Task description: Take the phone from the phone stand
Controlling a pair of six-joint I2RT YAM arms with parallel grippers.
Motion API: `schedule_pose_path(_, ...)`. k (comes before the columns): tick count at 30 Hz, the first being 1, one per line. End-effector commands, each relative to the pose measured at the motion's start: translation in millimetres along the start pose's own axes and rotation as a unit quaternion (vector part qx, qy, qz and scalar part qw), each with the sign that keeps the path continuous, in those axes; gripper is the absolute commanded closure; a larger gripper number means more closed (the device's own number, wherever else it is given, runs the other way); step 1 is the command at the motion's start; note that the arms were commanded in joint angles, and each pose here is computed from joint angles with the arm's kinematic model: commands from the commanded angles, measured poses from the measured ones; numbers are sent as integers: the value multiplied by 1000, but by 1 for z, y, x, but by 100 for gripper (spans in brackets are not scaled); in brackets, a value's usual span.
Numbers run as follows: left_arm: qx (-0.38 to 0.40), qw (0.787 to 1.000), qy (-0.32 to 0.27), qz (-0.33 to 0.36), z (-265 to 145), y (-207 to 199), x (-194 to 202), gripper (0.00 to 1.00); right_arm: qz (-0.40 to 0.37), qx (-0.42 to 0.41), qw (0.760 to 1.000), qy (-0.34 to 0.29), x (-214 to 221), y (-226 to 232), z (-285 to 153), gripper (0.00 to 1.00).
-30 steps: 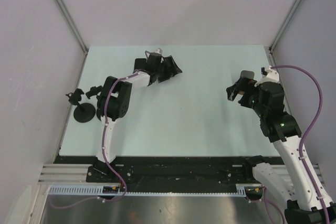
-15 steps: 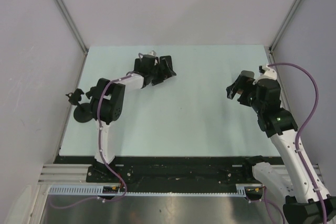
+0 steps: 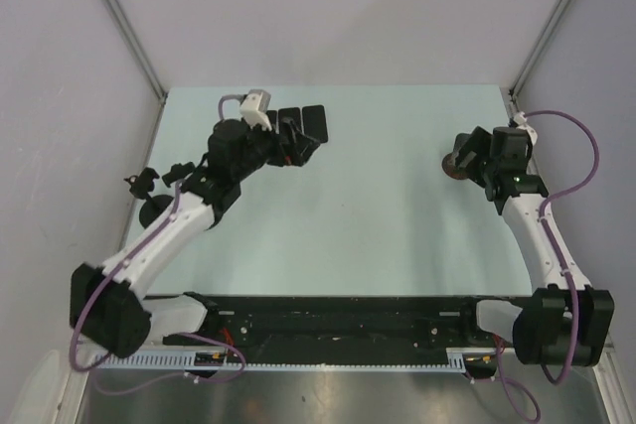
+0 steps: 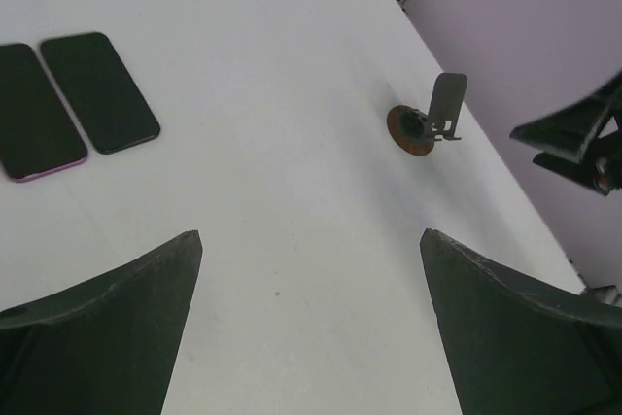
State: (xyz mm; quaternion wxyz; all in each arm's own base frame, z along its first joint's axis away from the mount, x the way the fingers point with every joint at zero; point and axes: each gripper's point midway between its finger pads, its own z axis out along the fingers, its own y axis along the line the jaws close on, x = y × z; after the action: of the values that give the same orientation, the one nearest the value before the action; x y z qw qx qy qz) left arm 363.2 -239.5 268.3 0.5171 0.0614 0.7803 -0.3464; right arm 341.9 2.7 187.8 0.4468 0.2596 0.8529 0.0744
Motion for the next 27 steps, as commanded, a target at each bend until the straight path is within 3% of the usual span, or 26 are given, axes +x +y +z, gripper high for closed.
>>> schedule_pose_path(1,-26,996,-6,85,-50,12,15,0,85,27,995,-37,-28,-20,28,6)
schedule_pose_path(5,-68,989,-36,126,-89,32,27,0,158,29,987,-13,-26,-38,55,13)
schedule_pose_path(6,-72,987,-51,135,-99,32,23,0,182,44,982,-9,-22,-51,65,19)
schedule_pose_path(11,-112,980,-47,159,-109,54,37,0,256,25,966,0,-18,-57,92,34)
schedule_pose_path(14,-113,979,-46,162,-107,53,33,0,307,19,952,-5,-12,-67,105,48)
schedule_pose_path(27,-114,979,-43,161,-105,53,33,0,392,-28,919,-22,-1,-73,145,60)
